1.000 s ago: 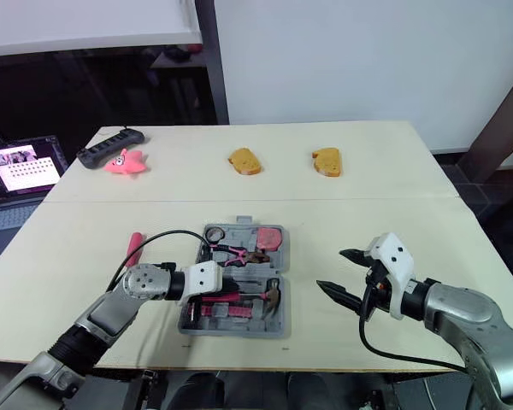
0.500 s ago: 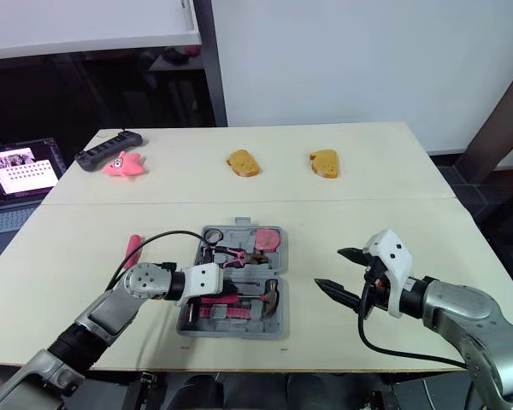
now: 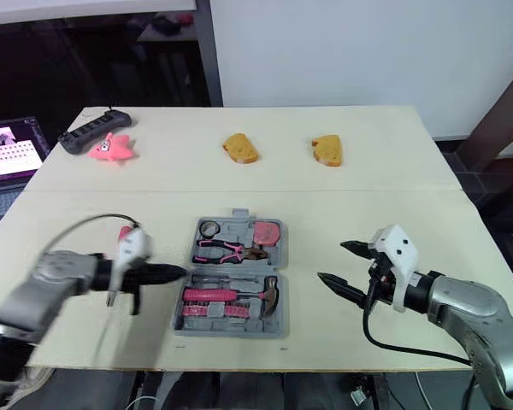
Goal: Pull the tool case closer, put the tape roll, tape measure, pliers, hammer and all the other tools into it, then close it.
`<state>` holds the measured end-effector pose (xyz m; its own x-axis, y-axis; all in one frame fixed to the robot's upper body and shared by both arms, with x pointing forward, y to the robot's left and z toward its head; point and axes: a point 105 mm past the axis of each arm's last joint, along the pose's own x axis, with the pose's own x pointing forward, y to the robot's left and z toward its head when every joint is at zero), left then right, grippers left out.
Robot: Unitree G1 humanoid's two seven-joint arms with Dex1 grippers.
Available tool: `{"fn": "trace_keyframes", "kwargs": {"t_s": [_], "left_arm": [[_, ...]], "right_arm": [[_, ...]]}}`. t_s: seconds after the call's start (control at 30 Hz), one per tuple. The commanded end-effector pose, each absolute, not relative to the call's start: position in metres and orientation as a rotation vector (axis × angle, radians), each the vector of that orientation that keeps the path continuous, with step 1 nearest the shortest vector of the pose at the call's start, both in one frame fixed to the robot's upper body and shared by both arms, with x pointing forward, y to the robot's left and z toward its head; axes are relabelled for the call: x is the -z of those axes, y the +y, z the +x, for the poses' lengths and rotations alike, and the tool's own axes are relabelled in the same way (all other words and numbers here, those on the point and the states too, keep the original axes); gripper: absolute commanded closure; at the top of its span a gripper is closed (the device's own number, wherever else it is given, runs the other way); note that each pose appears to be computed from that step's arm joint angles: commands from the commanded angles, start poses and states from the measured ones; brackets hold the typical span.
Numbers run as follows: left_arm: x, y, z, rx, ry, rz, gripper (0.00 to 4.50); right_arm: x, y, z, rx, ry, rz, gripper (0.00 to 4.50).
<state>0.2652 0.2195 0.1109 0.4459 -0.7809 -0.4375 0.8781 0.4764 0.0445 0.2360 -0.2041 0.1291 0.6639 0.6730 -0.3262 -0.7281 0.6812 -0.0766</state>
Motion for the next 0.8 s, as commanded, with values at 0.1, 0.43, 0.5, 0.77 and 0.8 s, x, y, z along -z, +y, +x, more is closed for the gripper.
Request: {"fn": "trace_keyframes", "kwargs": {"t_s": [0.1, 0.43, 0.5, 0.77, 0.8], "left_arm": [[-0.118, 0.325, 0.244, 0.711, 0.483, 0.305, 4.49], [-0.103, 0.427, 0.18, 0.273, 0.529, 0.216, 0.25], [-0.103, 0.428, 0.175, 0.257, 0.521, 0.206, 0.08], [-0.105, 0.423, 0.173, 0.258, 0.506, 0.201, 0.08], [-0.105, 0.421, 0.174, 0.26, 0.503, 0.201, 0.08]], "right_arm": [[-0.125, -0.242, 0.229, -0.73, 0.281, -0.268, 0.0], [-0.097, -0.328, 0.198, -0.567, 0.409, -0.298, 0.0], [-0.092, -0.339, 0.192, -0.545, 0.423, -0.303, 0.0], [-0.087, -0.336, 0.192, -0.564, 0.402, -0.307, 0.0], [-0.089, -0.332, 0.195, -0.571, 0.387, -0.305, 0.0]]}}
